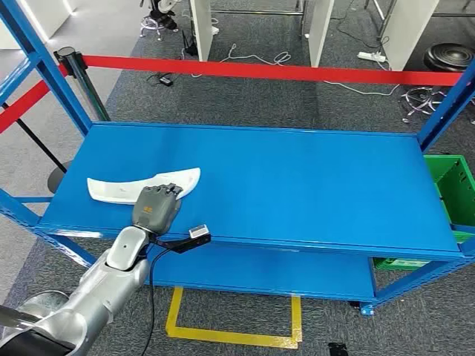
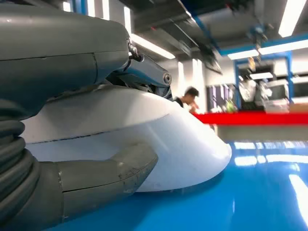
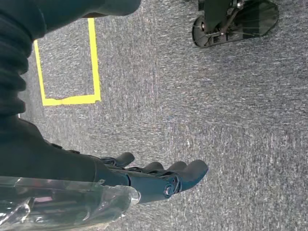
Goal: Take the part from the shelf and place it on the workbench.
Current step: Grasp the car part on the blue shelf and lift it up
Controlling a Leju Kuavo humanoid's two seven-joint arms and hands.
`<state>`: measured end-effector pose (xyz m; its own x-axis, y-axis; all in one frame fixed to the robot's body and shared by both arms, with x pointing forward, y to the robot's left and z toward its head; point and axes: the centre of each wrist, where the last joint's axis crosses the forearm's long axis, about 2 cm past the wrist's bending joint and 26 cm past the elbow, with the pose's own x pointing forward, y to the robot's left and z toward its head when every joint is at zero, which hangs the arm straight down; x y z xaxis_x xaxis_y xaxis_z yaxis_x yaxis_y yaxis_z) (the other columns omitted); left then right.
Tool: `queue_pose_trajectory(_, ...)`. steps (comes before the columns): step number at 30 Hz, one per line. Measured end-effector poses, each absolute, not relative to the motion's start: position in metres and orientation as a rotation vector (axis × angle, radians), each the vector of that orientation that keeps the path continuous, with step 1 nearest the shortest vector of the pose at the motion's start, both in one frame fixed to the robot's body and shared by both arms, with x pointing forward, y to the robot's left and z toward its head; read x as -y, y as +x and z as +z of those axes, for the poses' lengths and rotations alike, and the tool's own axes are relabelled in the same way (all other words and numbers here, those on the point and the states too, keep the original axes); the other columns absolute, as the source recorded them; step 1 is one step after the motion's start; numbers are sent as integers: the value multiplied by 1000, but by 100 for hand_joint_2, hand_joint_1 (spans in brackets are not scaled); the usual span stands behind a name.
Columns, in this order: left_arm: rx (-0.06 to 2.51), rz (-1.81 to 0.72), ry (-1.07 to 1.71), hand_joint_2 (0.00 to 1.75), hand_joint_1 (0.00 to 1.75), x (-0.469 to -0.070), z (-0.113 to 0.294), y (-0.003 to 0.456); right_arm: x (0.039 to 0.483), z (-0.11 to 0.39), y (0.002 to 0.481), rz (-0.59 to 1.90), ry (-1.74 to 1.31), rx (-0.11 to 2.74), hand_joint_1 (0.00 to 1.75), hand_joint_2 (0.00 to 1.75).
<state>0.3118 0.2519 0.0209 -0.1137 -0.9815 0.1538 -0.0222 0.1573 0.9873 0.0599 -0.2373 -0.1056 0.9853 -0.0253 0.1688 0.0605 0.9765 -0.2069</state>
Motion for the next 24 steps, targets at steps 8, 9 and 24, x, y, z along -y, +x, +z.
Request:
queue_pose_trajectory(8,1546,-1083,1086,175,175,-233,40,312,237,-106,59,-53,-216,162,0,175)
queue_pose_trajectory(9,1561,-1079,1084,175,175,-232,42,311,237,-106,59,-53,-216,161,0,175)
queue_pose_trajectory(24,1904,-985,1104,175,175,-206,90,296,234,-105,59,-79,-207,163,0,175)
